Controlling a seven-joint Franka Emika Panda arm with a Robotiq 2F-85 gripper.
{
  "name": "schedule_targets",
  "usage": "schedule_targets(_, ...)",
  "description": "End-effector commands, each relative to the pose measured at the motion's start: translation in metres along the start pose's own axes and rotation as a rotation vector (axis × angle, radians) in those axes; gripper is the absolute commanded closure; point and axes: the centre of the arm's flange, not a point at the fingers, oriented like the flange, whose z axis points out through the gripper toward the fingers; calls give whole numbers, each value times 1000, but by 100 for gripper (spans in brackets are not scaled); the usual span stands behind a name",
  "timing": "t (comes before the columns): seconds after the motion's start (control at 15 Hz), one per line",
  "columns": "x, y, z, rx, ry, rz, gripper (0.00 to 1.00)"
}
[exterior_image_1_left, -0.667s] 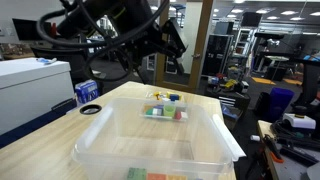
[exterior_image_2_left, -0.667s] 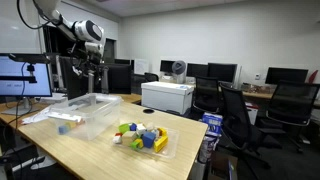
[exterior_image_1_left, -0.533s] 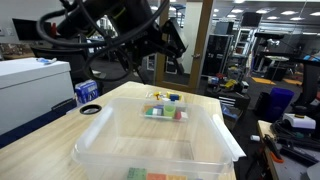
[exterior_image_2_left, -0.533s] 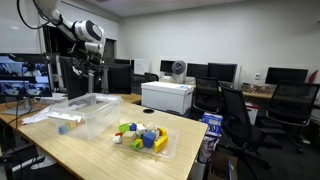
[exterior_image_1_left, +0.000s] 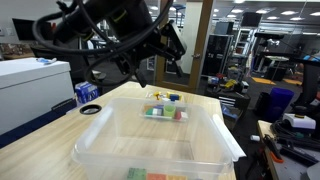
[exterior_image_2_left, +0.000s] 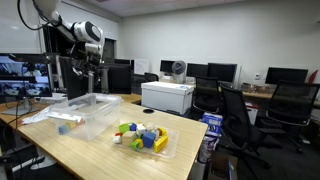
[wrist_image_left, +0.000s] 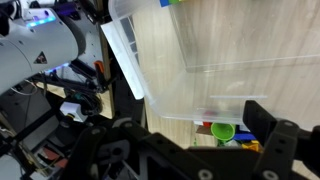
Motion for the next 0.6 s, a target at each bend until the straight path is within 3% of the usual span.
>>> schedule_targets(0.0,-5,3,11,114,62,-181,0)
schedule_targets(0.2,-6,3,36,219,73,-308,0)
schedule_targets(0.53,-15,0,85,396,-27,-494,0)
